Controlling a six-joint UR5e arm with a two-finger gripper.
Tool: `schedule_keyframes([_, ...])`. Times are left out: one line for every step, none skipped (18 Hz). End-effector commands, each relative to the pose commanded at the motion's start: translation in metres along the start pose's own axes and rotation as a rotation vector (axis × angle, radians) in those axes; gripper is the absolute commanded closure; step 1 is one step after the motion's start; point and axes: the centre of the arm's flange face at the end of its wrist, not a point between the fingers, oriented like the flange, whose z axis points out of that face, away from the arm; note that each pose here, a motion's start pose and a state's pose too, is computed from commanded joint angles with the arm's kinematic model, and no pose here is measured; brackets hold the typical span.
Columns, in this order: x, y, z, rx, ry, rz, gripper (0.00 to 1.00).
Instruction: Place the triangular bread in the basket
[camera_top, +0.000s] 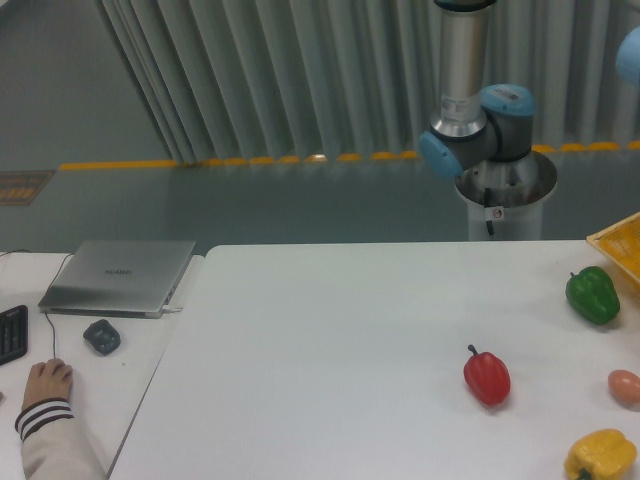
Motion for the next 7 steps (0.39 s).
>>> schedule_keyframes([-0.0004, 0.0001, 0.0009, 0.002, 0.001, 0.000, 0.00])
schedule_keyframes([-0.0004, 0.0001, 0.0009, 0.002, 0.001, 0.000, 0.00])
schedule_keyframes([-0.0004, 0.0001, 0.0009, 0.002, 0.001, 0.000, 0.00])
schedule_keyframes([-0.0004, 0.0001, 0.0009, 0.002, 0.001, 0.000, 0.00])
schedule_keyframes([-0.0004, 0.0001, 0.0009, 0.002, 0.001, 0.000, 0.00])
schedule_keyframes([-0.0004, 0.0001, 0.0009, 0.002, 0.001, 0.000, 0.00])
schedule_keyframes([-0.0005, -0.0006, 0.0009, 0.001, 0.001, 0.000, 0.00])
